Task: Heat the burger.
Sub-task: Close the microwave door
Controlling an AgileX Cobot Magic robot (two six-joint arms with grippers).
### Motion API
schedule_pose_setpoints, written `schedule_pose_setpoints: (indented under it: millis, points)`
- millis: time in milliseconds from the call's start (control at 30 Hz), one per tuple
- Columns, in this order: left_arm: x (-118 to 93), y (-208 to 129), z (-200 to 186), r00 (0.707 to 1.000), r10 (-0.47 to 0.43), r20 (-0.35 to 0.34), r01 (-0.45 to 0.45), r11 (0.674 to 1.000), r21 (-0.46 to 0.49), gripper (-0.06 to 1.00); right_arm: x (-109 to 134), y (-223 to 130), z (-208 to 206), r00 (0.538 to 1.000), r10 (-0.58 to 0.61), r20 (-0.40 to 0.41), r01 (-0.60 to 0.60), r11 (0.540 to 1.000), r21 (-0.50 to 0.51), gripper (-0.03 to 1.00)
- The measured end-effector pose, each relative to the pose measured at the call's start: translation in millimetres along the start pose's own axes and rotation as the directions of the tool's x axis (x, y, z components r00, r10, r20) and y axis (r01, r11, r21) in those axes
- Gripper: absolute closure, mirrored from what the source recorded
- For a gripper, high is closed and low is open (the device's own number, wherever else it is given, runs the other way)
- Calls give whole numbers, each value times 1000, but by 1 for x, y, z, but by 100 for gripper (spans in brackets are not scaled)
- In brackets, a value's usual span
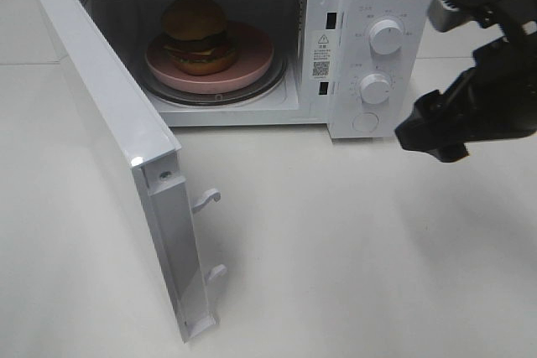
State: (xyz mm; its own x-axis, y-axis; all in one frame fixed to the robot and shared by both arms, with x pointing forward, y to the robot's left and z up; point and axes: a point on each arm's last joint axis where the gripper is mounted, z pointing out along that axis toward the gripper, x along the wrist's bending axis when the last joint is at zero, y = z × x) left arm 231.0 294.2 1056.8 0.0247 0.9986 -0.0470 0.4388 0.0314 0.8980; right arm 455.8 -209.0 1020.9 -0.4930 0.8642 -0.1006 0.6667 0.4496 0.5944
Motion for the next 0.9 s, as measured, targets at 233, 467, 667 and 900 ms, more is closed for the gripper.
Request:
schedule_pose_setpoints:
  millis: [233,467,667,900]
  points:
    - [0,0,0,1000,0,0,0,1000,0,-4,-12,-17,-35,990,135,39,-138,988,66,18]
    - [0,0,0,1000,0,0,0,1000,0,-4,-6,-43,-95,984,168,58,-171,984,52,20]
    - [0,0,0,1000,0,0,0,1000,0,-4,-3,-55,-121,982,174,73,-174,985,-18,20]
    - [0,0,0,1000,0,0,0,1000,0,-4,2,-80,-158,967,239,91,-225,965,-138,20]
